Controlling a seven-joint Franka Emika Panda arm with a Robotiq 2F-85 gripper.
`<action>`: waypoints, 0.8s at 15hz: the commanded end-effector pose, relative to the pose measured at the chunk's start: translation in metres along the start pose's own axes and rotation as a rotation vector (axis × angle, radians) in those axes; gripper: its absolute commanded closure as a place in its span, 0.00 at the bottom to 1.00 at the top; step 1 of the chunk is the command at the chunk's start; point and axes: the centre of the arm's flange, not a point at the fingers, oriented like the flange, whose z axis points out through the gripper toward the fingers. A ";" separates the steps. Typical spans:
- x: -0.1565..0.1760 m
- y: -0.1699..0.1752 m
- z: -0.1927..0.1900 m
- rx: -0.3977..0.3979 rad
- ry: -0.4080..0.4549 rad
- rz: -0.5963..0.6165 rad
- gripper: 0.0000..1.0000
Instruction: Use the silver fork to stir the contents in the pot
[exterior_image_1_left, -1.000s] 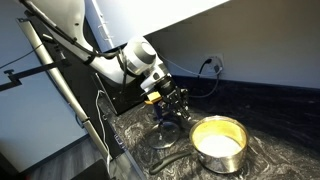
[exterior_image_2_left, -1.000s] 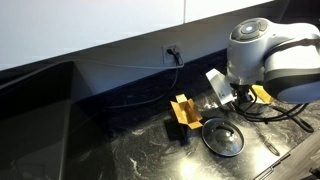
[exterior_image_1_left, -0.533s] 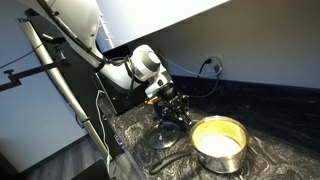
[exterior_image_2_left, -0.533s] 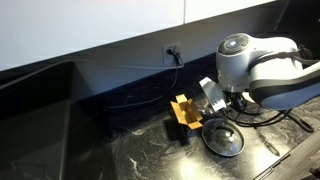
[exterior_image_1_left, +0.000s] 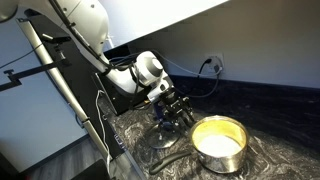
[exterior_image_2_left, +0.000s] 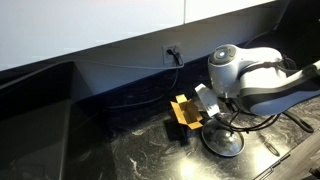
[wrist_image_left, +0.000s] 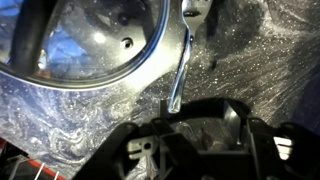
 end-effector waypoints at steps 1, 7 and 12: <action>0.020 0.008 -0.032 0.031 -0.020 -0.019 0.08; 0.075 0.020 -0.085 0.062 -0.041 -0.086 0.00; 0.126 0.032 -0.122 0.057 -0.110 -0.090 0.00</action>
